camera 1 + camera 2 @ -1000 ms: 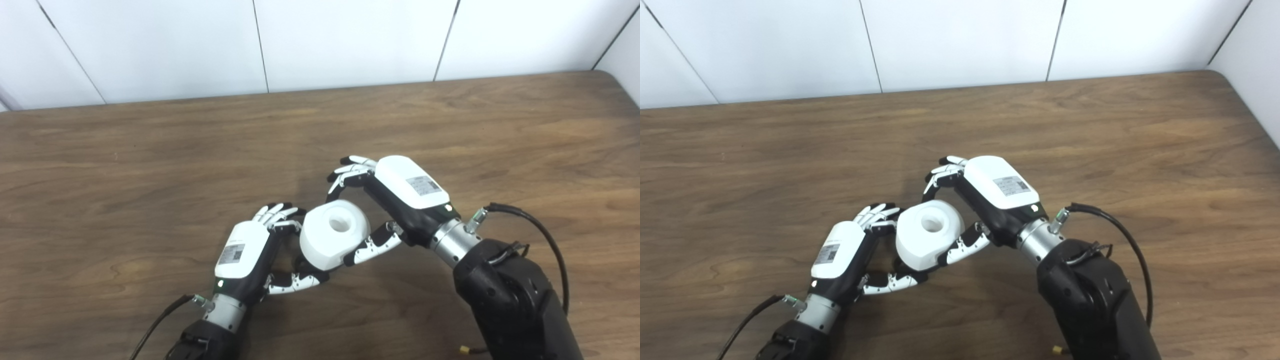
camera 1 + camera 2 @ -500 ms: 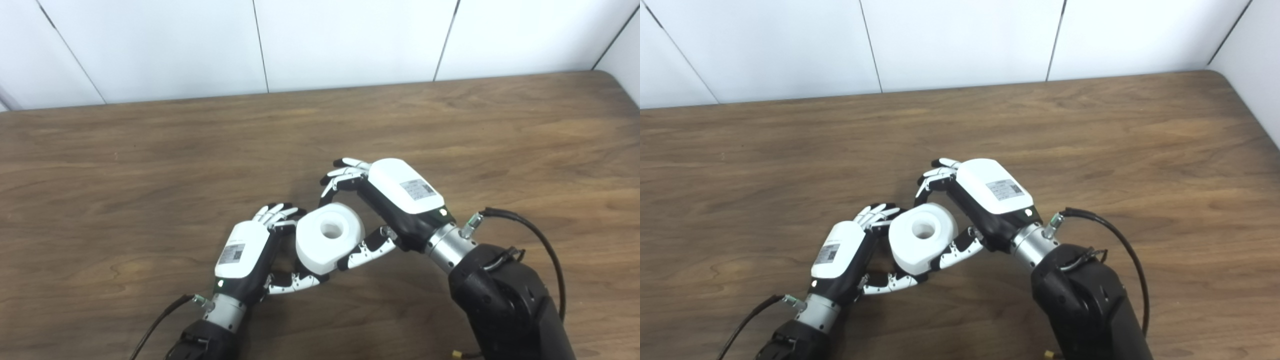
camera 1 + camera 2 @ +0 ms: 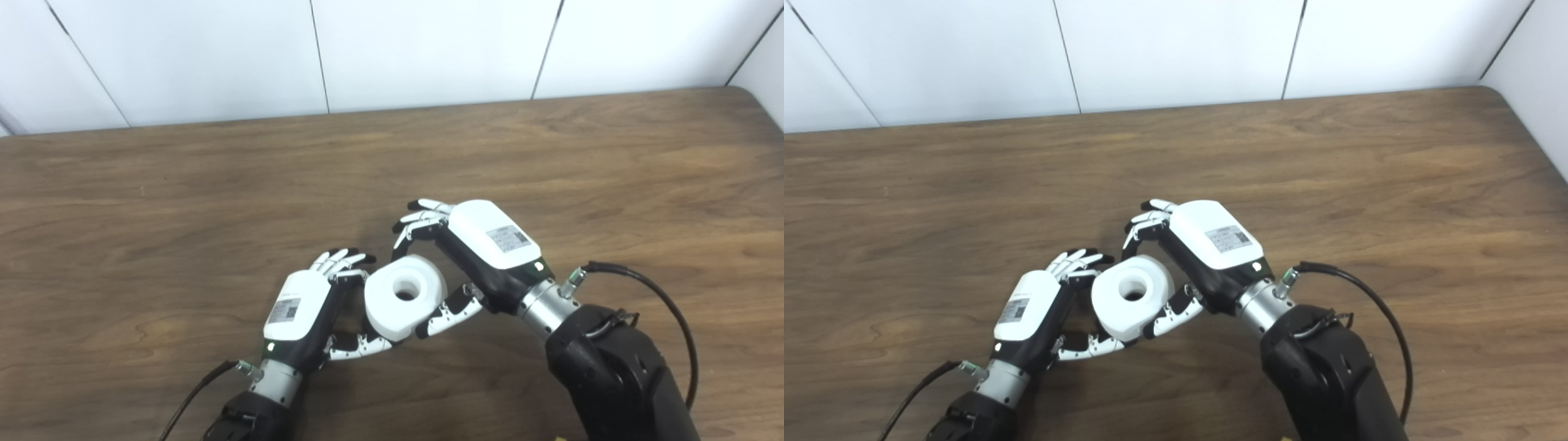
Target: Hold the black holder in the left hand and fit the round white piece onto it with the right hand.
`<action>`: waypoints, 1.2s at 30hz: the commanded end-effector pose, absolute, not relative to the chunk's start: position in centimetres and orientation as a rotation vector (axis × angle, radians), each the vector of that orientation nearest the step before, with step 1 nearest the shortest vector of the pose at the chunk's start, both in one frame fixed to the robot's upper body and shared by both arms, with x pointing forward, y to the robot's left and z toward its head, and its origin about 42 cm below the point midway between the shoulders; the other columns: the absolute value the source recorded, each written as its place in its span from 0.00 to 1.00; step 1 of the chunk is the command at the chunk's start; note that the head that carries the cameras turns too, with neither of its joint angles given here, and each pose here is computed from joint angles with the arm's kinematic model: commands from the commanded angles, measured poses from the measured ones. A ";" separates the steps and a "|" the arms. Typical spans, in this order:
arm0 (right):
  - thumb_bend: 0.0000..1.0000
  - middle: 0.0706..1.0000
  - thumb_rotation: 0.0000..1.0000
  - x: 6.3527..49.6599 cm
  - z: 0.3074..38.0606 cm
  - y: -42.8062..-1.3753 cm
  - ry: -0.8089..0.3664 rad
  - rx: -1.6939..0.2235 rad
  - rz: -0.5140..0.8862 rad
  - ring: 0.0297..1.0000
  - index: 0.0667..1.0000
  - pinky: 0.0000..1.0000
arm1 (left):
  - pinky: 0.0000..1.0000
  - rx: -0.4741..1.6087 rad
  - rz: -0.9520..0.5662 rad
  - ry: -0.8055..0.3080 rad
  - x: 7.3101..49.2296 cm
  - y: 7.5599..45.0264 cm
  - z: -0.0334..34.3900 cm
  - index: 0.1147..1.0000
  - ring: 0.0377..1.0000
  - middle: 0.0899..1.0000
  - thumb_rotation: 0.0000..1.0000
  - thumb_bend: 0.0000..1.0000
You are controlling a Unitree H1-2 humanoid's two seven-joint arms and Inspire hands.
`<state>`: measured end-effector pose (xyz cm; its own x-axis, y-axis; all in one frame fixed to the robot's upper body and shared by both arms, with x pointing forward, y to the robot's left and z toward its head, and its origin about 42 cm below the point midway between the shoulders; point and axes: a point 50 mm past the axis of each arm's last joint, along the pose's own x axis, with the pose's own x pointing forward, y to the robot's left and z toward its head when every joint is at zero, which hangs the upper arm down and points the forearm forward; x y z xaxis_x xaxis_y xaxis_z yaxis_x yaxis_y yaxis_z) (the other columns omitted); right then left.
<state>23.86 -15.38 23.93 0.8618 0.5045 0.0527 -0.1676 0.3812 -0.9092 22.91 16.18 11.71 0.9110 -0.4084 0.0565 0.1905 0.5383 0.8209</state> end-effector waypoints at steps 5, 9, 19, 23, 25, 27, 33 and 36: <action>0.52 0.76 0.14 24.0 24.8 -15.5 -0.408 -1.119 0.413 0.89 0.45 0.81 | 0.93 0.957 -0.403 -0.225 22.6 16.2 11.2 0.42 0.90 0.81 0.05 0.52; 0.52 0.76 0.15 24.0 24.8 -15.6 -0.399 -1.129 0.420 0.89 0.45 0.81 | 0.93 0.959 -0.403 -0.229 22.6 16.1 11.1 0.42 0.90 0.81 0.05 0.52; 0.97 0.83 0.40 23.9 25.1 -15.8 -0.384 -1.174 0.439 0.91 0.67 0.83 | 0.92 0.962 -0.406 -0.225 22.6 16.0 11.1 0.42 0.90 0.81 0.05 0.52; 1.00 0.89 0.49 23.7 25.3 -15.8 -0.383 -1.213 0.448 0.94 0.79 0.86 | 0.92 0.968 -0.406 -0.230 22.6 16.0 11.1 0.42 0.90 0.81 0.05 0.52; 1.00 0.91 0.51 23.7 25.4 -15.8 -0.385 -1.219 0.446 0.95 0.82 0.87 | 0.92 0.968 -0.407 -0.226 22.6 16.0 11.0 0.42 0.90 0.81 0.05 0.52; 1.00 0.92 0.52 23.6 25.4 -15.8 -0.389 -1.223 0.441 0.96 0.85 0.88 | 0.92 0.969 -0.408 -0.222 22.6 16.0 11.0 0.42 0.90 0.81 0.05 0.52; 1.00 0.93 0.53 23.5 25.2 -15.9 -0.378 -1.211 0.438 0.95 0.93 0.86 | 0.92 0.966 -0.408 -0.226 22.7 16.0 10.9 0.42 0.90 0.81 0.05 0.52; 1.00 0.94 0.54 23.6 25.2 -16.0 -0.368 -1.205 0.441 0.96 0.98 0.86 | 0.92 0.967 -0.409 -0.224 22.7 16.0 10.9 0.42 0.90 0.81 0.05 0.52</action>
<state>23.89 -16.12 23.72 0.8668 0.4975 -0.0332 -0.1907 0.2692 -0.9440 22.92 16.07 11.72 0.9093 -0.4122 0.0574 0.1907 0.5352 0.8229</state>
